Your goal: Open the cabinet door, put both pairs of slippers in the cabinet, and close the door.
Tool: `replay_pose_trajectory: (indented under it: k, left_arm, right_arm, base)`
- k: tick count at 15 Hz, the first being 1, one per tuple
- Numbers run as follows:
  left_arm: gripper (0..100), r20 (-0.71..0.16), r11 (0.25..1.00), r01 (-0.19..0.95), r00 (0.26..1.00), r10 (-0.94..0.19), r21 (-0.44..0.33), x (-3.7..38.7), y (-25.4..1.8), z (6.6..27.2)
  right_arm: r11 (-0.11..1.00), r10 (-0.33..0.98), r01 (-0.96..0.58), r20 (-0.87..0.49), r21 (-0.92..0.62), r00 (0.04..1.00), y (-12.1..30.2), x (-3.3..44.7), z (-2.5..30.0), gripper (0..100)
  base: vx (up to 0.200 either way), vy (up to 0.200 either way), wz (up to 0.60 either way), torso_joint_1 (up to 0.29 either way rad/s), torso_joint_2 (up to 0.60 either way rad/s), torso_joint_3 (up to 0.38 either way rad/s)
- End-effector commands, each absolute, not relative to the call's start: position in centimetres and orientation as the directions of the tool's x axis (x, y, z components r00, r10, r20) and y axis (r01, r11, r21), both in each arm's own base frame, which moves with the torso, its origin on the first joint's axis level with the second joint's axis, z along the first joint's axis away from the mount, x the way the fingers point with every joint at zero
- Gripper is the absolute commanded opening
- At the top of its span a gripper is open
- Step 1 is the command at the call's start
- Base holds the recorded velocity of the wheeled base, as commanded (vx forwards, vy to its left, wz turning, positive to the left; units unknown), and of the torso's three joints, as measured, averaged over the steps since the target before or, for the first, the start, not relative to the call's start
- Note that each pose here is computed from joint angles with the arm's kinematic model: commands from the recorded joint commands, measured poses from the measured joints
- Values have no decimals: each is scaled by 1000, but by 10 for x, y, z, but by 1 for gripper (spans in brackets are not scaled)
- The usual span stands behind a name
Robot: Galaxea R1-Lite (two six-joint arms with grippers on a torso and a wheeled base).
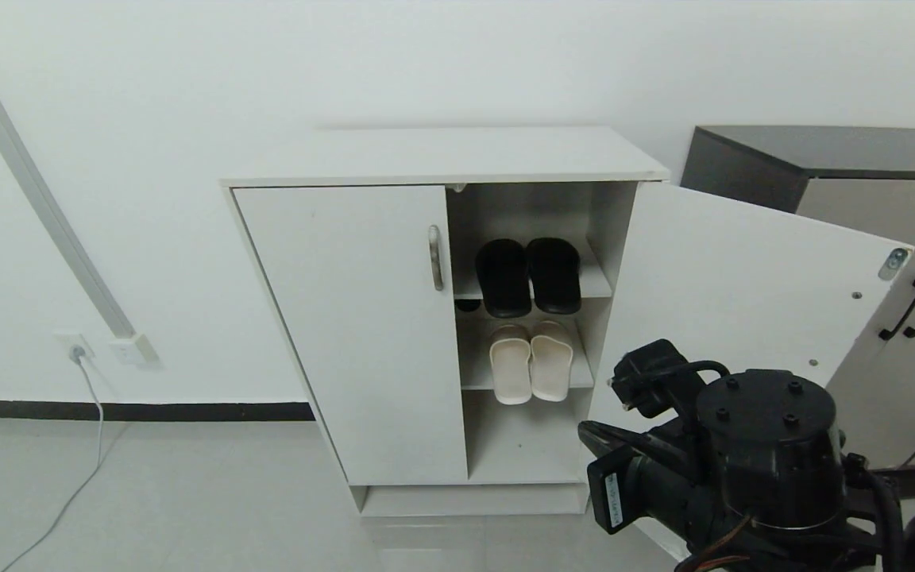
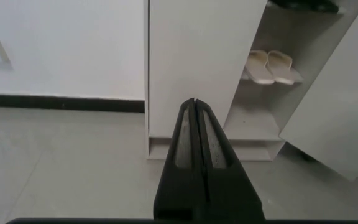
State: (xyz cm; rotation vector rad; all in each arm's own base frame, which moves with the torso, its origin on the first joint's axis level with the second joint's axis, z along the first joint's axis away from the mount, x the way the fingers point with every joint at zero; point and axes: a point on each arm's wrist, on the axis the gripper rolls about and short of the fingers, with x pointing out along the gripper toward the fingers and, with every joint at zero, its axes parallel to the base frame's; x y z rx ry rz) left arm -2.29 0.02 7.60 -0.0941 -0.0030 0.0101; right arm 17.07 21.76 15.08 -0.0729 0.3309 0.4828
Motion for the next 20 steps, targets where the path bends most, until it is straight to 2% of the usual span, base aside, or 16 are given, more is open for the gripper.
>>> replay_pose_trajectory:
  k: [1, 11, 20]
  left_arm:
    - [0, 2, 996, -11, 1000, 11, -93, -23, 0, 76]
    - [0, 2, 996, -11, 1000, 11, -93, -23, 0, 76]
    - [0, 2, 995, -11, 1000, 11, -95, -23, 0, 76]
  right_arm:
    - [884, 442, -467, -332, 7, 833, 218, 171, 150, 0]
    - [885, 440, -465, -335, 6, 833, 218, 171, 149, 0]
    - [885, 440, -465, -335, 6, 833, 218, 171, 149, 0]
  base:
    - [0, 0, 0, 134, -471, -334]
    - [0, 0, 0, 168, -484, -318]
    - [0, 0, 0, 229, -548, -320]
